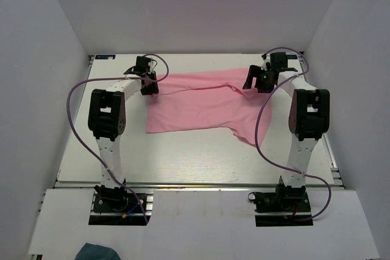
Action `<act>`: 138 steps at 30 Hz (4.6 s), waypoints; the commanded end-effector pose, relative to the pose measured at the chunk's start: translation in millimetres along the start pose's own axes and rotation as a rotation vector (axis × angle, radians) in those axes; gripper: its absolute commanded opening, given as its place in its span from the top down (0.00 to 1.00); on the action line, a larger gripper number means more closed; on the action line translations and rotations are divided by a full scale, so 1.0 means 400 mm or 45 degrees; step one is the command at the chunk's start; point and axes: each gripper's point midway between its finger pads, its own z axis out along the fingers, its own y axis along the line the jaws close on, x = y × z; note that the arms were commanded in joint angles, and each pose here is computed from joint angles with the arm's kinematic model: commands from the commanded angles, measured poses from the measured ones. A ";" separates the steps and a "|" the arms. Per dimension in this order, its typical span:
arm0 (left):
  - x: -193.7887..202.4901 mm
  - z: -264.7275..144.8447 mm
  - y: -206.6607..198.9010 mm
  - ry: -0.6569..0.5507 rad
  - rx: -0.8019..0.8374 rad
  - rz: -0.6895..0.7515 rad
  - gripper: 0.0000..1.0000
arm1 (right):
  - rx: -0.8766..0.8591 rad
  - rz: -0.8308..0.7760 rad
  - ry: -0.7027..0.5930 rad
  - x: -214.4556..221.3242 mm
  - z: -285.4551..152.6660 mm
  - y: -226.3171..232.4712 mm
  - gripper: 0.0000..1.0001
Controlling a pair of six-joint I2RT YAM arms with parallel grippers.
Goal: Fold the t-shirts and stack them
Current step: Fold the flattened tshirt in 1/3 of the way
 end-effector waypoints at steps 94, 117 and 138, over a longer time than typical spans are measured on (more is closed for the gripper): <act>-0.143 -0.186 -0.038 -0.220 0.056 0.000 0.00 | -0.153 -0.537 0.101 0.054 -0.126 0.252 0.10; 0.011 -0.161 0.019 -0.063 -0.008 -0.018 0.00 | 0.052 -0.487 0.140 0.069 0.046 0.275 0.29; 0.027 -0.140 0.023 -0.030 -0.017 -0.017 0.00 | 0.037 -0.520 0.198 0.122 0.060 0.310 0.34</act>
